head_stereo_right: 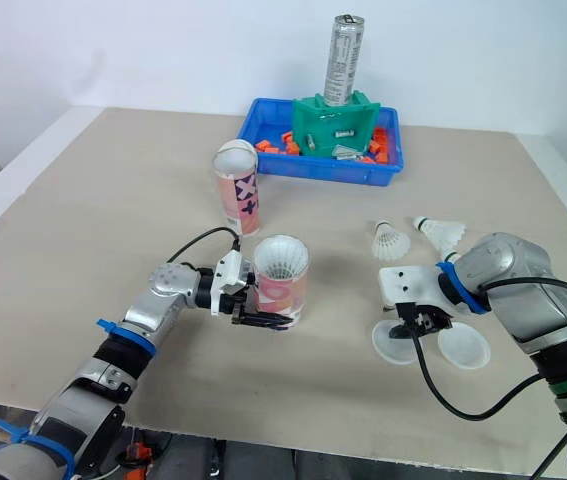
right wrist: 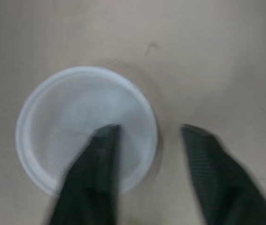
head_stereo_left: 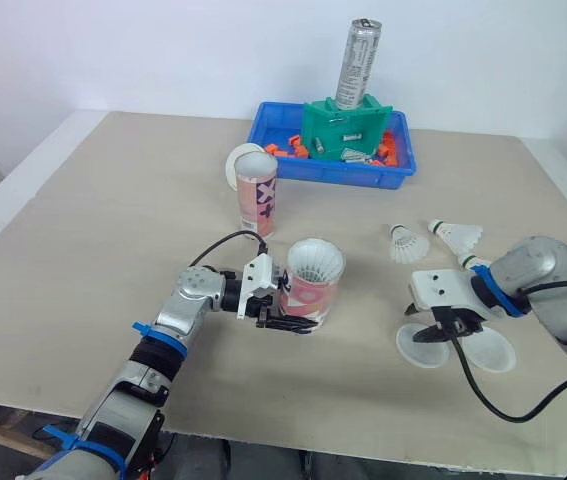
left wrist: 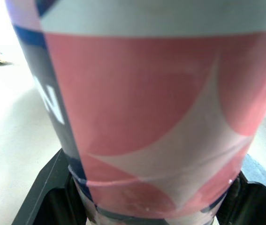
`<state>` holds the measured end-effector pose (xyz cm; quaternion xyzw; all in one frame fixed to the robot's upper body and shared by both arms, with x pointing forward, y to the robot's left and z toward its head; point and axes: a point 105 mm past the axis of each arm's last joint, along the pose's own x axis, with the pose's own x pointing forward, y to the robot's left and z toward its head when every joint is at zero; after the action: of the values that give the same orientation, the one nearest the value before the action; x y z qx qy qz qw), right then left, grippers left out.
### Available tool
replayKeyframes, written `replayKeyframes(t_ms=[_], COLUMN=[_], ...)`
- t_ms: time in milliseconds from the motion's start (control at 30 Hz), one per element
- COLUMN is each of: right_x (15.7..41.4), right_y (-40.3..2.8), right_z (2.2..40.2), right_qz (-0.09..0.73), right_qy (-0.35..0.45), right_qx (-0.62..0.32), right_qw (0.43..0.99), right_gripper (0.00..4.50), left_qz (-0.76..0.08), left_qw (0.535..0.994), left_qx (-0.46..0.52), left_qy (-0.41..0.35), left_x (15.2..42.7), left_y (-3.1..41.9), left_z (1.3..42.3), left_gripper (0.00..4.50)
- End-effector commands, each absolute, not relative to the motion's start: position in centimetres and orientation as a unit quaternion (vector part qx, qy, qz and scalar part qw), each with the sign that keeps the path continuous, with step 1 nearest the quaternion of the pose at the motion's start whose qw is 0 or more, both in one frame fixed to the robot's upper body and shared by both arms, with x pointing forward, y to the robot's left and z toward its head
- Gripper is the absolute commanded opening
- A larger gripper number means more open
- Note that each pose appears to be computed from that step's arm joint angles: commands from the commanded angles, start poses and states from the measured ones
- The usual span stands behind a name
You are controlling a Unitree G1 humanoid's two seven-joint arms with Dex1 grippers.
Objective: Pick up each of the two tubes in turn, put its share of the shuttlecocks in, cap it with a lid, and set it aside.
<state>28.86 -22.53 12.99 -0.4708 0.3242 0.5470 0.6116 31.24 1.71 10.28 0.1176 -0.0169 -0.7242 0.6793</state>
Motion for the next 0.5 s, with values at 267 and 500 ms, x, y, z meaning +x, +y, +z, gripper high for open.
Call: replayKeyframes(t_ms=[267, 500], right_x=[29.6, 29.7], right_y=[-21.5, -17.7], right_z=[14.2, 20.7], right_qz=[0.546, 0.575], right_qy=[0.304, 0.195], right_qx=[-0.463, -0.425], right_qw=[0.628, 0.671], right_gripper=[0.06, 0.06], left_qz=[-0.724, -0.726], left_qw=[0.670, 0.668], left_qx=[0.151, 0.151], left_qy=[0.062, 0.065], left_x=[31.2, 31.6], left_y=[4.2, 4.0], left_z=[7.3, 7.4], left_gripper=[2.90, 2.90])
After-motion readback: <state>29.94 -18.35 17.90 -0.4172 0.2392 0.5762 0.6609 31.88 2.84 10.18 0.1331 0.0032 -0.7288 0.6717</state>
